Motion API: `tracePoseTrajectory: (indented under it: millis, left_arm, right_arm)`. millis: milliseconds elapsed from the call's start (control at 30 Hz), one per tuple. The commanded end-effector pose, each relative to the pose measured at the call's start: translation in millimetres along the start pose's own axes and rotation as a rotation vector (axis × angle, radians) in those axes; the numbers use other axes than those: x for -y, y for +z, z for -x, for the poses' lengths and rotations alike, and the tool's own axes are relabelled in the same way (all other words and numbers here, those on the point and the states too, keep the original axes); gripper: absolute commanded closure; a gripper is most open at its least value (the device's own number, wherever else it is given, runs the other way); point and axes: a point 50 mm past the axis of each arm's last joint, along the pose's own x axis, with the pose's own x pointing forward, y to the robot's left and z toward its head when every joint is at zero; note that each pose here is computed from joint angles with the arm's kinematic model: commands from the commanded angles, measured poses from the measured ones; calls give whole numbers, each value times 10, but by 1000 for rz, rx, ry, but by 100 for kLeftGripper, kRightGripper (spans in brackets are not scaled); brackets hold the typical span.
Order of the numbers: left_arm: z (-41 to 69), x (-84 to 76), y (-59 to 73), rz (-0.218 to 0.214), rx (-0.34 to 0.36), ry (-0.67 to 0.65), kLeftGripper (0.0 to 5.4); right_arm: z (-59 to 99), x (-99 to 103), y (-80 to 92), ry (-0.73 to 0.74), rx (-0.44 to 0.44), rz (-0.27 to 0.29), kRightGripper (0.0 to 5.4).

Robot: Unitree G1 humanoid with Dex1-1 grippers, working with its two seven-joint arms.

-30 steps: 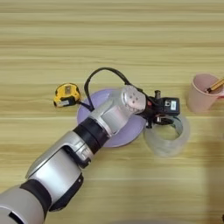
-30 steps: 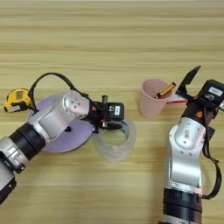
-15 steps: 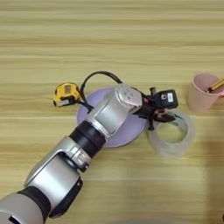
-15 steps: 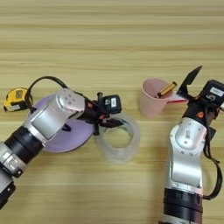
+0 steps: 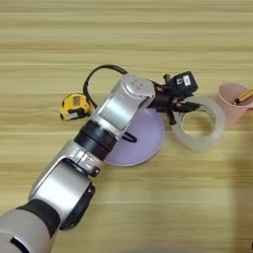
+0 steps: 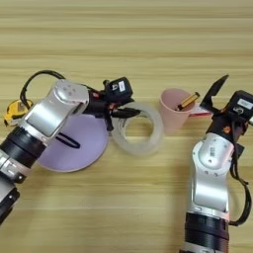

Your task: Move the objects on the table

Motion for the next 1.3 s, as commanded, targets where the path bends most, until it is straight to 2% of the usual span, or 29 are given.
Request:
tracePoseTrajectory:
  millis: [33, 200, 500, 667, 867, 1067, 1300]
  left_arm:
    - [130, -187, 96, -2, 29, 57, 428]
    - [270, -327, 55, 5, 21, 105, 428]
    - [515, -485, -202, 25, -57, 169, 428]
    - [665, -538, -351, 22, -113, 194, 428]
    - [860, -638, -440, 29, -149, 237, 428]
    - [1003, -641, -547, 40, -191, 244, 428]
    - [1155, -531, -715, 68, -245, 216, 428]
  right_arm:
    - [-10, -5, -10, 4, -6, 8, 0]
    - [-12, 2, -13, 3, -7, 8, 0]
    - [-20, 24, -10, 1, -5, 9, 0]
    - [-30, 49, -7, 2, -5, 10, 0]
    - [-36, 70, -6, 2, -5, 13, 0]
    - [-43, 84, -3, 1, -5, 13, 0]
    - [-49, 88, 2, 1, -4, 13, 0]
